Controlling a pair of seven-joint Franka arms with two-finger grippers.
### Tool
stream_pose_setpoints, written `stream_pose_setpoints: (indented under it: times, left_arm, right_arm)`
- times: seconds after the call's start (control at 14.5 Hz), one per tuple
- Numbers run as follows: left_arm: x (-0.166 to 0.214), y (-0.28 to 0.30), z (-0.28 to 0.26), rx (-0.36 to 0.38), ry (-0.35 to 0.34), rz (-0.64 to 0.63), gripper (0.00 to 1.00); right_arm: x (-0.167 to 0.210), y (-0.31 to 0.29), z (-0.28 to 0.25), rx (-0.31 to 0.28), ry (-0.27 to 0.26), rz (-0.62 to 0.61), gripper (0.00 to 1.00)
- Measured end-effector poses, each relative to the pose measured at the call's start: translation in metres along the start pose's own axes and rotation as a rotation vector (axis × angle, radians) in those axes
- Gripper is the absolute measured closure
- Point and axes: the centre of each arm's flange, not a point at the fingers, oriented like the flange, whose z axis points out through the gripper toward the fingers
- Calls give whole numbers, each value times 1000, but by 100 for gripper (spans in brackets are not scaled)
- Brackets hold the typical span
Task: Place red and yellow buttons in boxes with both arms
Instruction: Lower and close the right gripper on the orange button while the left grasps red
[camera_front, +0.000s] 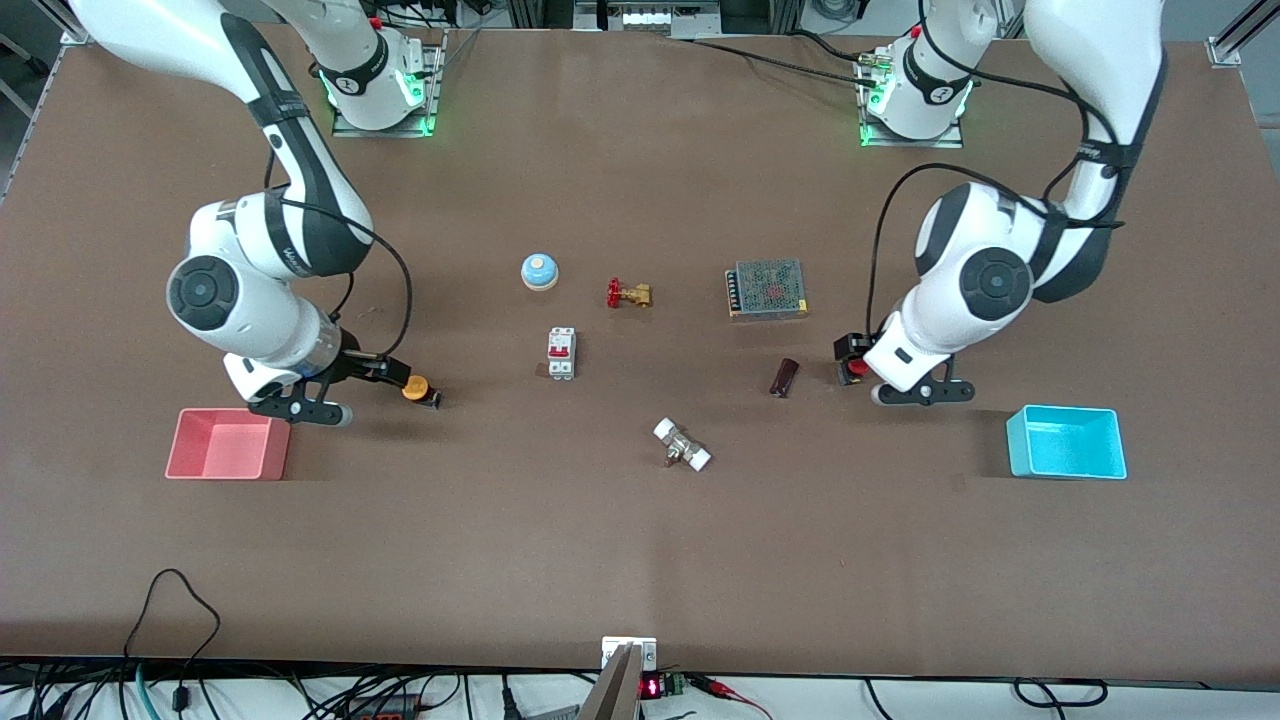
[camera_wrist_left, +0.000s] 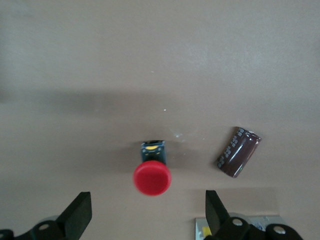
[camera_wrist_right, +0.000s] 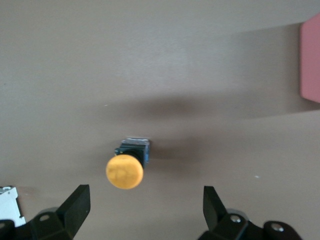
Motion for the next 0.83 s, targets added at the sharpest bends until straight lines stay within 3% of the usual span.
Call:
stream_pose_setpoints:
  times: [0.41,0.83]
  left_arm:
    - [-6,-4,58,-35,56,-8,0]
    - [-5,-8,83,-27,82,13,0]
  right_arm:
    - [3,-10,24,12,31,-21,0]
    - [4,-16,59,-31,49,-94,0]
